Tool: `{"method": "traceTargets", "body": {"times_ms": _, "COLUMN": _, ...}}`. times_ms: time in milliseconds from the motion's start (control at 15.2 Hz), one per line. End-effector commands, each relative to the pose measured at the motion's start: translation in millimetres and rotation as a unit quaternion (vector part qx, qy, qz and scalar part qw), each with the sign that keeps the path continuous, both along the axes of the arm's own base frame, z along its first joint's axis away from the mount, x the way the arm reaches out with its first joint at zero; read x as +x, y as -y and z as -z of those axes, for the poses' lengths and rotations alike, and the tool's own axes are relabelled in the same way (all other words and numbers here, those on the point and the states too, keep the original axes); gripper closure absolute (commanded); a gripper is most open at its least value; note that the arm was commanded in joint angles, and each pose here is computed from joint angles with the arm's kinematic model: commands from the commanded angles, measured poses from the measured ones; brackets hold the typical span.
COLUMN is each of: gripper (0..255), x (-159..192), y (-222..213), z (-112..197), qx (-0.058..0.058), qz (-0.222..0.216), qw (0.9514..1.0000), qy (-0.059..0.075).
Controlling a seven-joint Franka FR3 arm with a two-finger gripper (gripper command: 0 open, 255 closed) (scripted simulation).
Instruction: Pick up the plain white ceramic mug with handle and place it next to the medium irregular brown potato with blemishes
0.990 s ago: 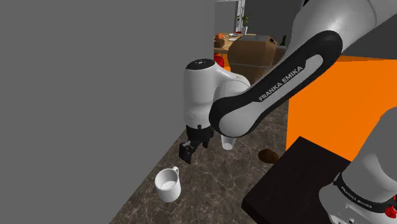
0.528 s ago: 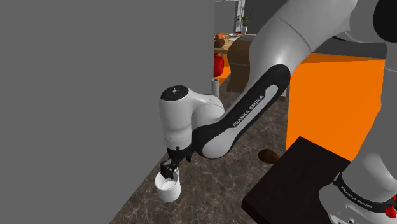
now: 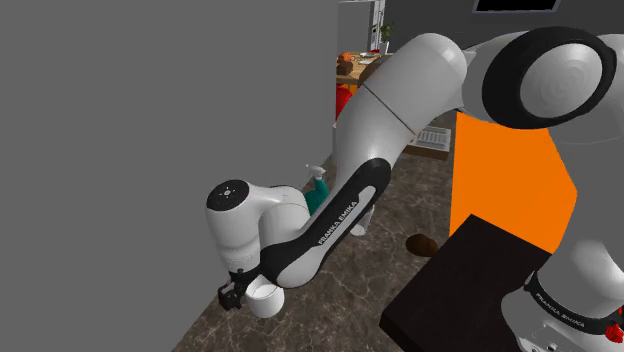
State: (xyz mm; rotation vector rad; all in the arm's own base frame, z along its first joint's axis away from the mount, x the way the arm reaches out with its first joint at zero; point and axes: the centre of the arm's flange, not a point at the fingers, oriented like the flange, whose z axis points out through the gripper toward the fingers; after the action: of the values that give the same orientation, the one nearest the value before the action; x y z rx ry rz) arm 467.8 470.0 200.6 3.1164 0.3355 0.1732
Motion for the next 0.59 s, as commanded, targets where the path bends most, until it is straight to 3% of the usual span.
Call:
{"method": "traceTargets", "body": {"times_ms": 0, "gripper": 0, "x": 6.2, "y": -11.1, "z": 9.9, "qx": -0.002, "qz": -0.003, "qw": 1.0, "qy": 0.003}}
{"method": "traceTargets", "body": {"times_ms": 528, "gripper": 0, "x": 10.8, "y": -11.3, "z": 49.6, "qx": -0.002, "qz": -0.003, "qw": 1.0, "qy": 0.003}}
